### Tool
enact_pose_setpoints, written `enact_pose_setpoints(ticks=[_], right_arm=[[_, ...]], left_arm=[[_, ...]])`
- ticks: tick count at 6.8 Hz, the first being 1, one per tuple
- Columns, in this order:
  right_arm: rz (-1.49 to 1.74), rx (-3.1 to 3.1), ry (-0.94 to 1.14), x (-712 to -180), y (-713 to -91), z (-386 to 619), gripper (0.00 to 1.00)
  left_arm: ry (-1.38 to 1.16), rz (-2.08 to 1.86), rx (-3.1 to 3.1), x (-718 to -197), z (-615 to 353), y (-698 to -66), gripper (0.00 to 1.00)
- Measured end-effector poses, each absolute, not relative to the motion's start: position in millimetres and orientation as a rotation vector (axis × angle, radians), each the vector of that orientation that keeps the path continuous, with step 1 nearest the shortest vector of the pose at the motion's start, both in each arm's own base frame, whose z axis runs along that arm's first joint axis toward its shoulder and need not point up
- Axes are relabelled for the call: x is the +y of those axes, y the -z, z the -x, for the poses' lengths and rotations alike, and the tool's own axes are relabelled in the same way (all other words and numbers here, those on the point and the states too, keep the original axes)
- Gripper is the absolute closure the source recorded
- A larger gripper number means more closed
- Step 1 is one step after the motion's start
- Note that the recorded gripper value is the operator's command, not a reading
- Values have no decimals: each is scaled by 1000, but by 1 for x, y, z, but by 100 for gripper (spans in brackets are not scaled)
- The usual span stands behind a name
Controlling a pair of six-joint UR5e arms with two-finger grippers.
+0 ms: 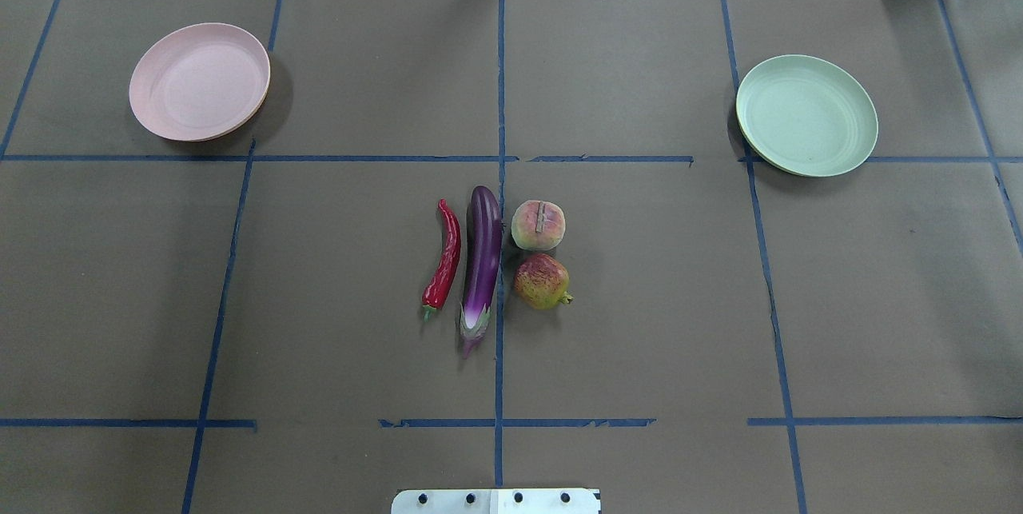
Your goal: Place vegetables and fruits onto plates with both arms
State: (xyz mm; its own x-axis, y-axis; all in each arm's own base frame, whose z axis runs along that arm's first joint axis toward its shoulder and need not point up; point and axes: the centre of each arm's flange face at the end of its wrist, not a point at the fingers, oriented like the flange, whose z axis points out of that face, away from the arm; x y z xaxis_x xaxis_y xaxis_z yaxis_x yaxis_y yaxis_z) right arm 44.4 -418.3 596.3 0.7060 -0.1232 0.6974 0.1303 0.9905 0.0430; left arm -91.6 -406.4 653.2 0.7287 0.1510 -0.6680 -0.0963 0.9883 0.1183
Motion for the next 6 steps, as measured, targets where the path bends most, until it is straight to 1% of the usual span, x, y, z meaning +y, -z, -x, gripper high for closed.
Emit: enact_pose_setpoints(ticks=[3, 5, 6], right_arm=[[-8, -780, 152, -423, -587, -42, 0], [-91, -831, 219, -439, -556, -21, 0], [-151, -872, 295, -454, -534, 5, 0]], left_arm=[[-137, -80, 748, -407, 91, -652, 0], [-136, -77, 751, -406, 91, -652, 0], [-135, -76, 752, -406, 91, -653, 0]])
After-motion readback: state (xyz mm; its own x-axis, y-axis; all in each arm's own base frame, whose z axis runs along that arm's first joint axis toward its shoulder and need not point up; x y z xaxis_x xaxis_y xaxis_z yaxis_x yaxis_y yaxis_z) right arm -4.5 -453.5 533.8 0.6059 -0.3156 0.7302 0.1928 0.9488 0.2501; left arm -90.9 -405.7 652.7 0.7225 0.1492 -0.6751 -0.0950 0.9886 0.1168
